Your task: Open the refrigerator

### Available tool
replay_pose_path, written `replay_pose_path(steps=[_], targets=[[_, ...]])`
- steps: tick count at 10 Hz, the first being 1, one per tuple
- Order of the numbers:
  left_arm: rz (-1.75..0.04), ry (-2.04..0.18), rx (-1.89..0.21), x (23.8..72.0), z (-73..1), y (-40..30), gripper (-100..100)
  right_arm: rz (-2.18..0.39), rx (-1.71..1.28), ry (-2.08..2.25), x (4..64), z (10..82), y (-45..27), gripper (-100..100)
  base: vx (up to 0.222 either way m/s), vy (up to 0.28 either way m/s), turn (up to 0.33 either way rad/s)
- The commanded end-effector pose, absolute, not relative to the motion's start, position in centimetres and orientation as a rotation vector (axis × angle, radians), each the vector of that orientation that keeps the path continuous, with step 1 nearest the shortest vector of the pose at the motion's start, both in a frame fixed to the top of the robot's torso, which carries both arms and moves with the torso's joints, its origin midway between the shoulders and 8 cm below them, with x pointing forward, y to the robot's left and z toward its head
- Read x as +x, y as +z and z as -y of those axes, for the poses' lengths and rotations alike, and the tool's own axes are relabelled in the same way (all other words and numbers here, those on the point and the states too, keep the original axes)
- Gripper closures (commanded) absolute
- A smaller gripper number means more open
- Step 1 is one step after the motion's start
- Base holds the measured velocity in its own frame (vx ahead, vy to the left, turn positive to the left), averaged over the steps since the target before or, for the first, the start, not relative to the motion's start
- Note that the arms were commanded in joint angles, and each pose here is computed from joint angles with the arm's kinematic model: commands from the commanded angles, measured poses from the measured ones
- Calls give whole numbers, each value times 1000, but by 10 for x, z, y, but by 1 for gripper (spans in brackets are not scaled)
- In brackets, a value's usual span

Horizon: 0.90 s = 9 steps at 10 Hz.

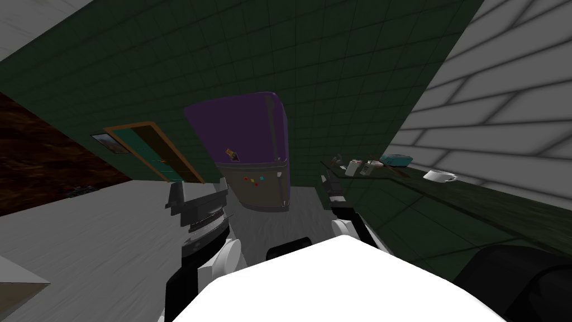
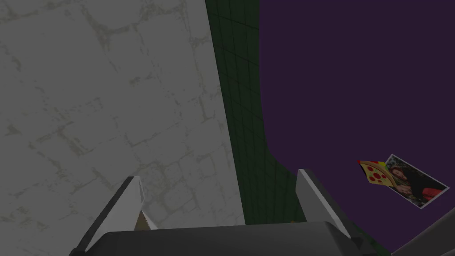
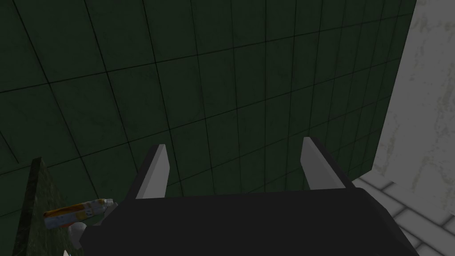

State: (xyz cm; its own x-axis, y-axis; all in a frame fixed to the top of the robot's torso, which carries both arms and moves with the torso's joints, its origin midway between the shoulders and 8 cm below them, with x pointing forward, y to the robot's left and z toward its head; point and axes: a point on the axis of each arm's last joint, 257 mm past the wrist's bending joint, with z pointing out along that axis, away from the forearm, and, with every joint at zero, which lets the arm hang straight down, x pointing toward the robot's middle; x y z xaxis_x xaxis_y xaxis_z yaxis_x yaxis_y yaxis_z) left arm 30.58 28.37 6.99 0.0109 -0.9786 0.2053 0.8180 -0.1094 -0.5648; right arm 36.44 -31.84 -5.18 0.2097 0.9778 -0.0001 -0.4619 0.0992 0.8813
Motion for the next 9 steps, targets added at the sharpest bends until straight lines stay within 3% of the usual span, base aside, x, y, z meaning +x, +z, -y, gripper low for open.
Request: replay_pose_path(steps=[1, 9], targets=[[-322, -1564, -643, 306, -284, 70, 0, -728, 901, 1217, 364, 318, -52, 0, 0, 0, 0], [-322, -1564, -643, 306, -284, 70, 0, -728, 901, 1217, 364, 318, -52, 0, 0, 0, 0]])
